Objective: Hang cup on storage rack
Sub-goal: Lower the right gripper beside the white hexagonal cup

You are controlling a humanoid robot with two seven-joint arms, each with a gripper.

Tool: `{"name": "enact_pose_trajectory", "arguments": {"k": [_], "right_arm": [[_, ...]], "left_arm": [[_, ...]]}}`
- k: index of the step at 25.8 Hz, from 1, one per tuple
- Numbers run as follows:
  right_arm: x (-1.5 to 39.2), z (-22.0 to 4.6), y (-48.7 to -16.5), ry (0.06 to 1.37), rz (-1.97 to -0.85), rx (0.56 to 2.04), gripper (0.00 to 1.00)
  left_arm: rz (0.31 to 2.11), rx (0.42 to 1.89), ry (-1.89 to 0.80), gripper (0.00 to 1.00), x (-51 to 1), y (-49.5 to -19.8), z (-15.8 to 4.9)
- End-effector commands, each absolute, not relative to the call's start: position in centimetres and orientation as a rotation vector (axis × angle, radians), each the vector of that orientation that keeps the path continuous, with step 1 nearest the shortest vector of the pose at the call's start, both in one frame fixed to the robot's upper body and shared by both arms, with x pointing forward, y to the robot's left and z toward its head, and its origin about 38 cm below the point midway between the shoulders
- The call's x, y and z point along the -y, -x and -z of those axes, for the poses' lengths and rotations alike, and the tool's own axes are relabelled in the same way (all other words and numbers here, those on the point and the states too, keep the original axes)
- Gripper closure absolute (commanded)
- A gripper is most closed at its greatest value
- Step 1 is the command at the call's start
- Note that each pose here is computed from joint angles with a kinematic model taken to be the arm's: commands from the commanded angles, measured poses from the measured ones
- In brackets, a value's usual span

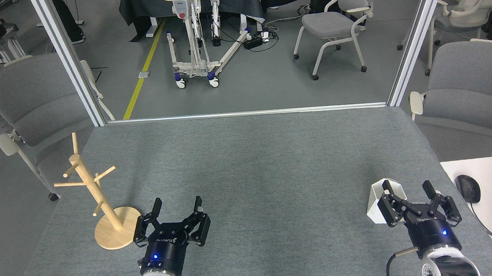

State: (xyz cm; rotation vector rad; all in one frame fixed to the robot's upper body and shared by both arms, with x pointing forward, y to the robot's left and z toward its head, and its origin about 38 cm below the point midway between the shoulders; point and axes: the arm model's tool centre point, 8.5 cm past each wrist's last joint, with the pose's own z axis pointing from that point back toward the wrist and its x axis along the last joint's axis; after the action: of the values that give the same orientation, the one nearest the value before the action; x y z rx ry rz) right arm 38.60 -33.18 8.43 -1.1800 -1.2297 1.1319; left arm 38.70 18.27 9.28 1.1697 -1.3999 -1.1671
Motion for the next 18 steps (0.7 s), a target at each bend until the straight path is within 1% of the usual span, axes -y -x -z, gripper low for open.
{"name": "enact_pose_trajectory", "arguments": {"k": [1,5,7,13,15,18], "right_arm": [[33.1,-8.4,-38.6,1.179,-1.132,1.229,0.0],[33.1,-8.3,-38.5,1.177,-1.132,1.228,0.0],[33.0,-7.9,-38.3,1.169,-1.13,1.222,0.0],[33.9,-5.2,-35.7,1.135,-1.158,1.144,0.0],[34.1,-4.7,-35.4,1.127,-1.156,1.131,0.0],[34.4,-2.9,-35.4,1.083,-1.163,1.093,0.0]], "left_arm": [[1.166,1.393,-1.17,0.01,-18.2,-38.8,-9.2],[1.18,1.373,-1.152,0.01,-18.2,-38.8,-8.5],[1.177,1.384,-1.156,0.01,-18.1,-38.6,-8.5],[1.16,1.396,-1.165,0.01,-18.2,-38.7,-9.1],[1.159,1.396,-1.167,0.01,-18.2,-38.7,-9.2],[1.161,1.392,-1.164,0.01,-18.2,-38.7,-9.0]]}}
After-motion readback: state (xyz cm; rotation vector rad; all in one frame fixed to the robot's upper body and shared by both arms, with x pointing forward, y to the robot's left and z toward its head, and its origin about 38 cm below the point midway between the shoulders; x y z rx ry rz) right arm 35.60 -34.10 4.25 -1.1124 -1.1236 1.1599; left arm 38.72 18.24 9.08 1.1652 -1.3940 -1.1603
